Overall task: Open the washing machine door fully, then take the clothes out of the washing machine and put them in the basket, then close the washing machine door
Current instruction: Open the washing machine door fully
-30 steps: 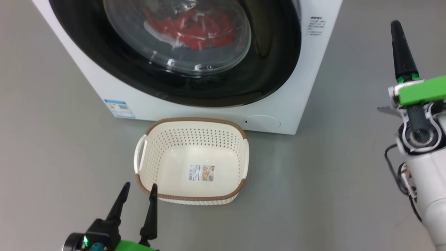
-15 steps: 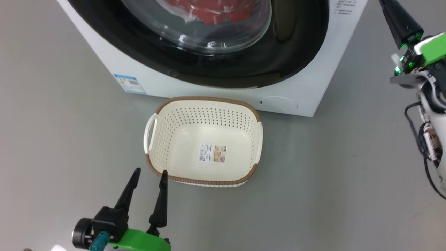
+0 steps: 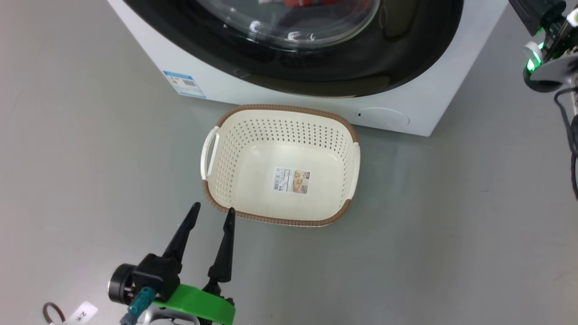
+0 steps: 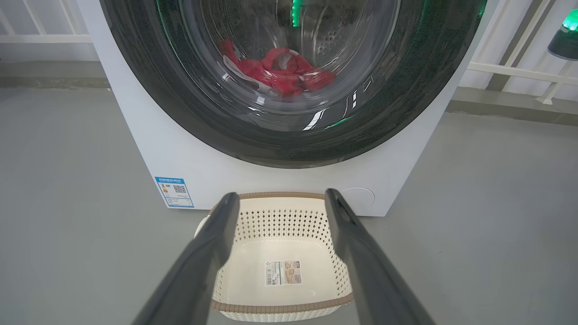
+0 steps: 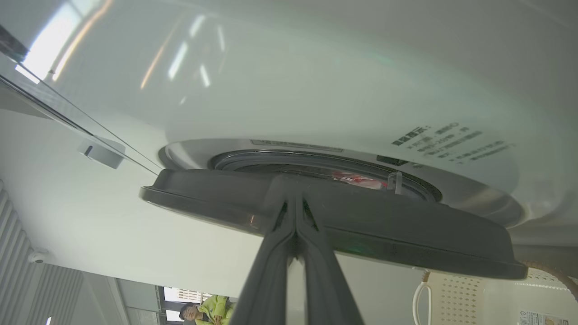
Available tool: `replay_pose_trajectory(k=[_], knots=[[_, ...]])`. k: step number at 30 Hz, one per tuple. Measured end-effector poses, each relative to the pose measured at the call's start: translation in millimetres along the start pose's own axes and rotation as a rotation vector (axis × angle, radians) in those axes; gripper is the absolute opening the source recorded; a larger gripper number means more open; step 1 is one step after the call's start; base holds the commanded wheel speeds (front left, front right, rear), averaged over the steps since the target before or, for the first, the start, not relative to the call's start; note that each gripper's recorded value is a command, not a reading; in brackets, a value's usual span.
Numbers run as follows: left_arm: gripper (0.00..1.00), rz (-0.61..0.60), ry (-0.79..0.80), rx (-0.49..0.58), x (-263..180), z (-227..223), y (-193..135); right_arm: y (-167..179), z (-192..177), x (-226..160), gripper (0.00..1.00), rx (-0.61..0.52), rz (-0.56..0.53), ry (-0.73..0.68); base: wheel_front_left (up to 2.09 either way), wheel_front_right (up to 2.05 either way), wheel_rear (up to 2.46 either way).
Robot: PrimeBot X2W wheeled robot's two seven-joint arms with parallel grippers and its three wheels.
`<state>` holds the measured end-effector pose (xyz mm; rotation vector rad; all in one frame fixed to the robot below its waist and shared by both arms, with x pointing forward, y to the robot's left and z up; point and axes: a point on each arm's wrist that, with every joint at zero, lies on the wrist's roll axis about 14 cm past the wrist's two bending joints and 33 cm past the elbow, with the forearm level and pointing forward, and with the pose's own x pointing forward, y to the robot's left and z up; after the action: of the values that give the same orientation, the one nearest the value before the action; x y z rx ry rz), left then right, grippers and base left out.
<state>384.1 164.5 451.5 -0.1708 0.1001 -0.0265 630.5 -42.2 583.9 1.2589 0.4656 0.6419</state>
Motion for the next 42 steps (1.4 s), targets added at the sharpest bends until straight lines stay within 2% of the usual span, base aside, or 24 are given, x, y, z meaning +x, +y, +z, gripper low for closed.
replay_pose_trajectory(k=[11,16,32,42], knots=[[1.0,0.007,0.018,-0.014,4.5,-5.7,1.6,-12.7,-9.4,26.8,0.0,0.048,-0.033,0.127,0.0,0.0,0.0],[1.0,0.005,0.024,-0.012,6.4,-7.8,1.5,-9.1,-10.5,35.0,0.0,0.029,-0.031,0.156,0.0,0.0,0.0],[1.0,-0.013,0.005,-0.014,8.1,-0.8,-4.1,-5.1,-18.3,37.0,0.0,-0.035,-0.04,0.181,0.0,0.0,0.0],[1.0,-0.025,-0.021,-0.014,6.0,8.0,-8.0,-8.1,-51.9,26.4,0.0,-0.055,-0.05,0.267,0.0,0.0,0.0]])
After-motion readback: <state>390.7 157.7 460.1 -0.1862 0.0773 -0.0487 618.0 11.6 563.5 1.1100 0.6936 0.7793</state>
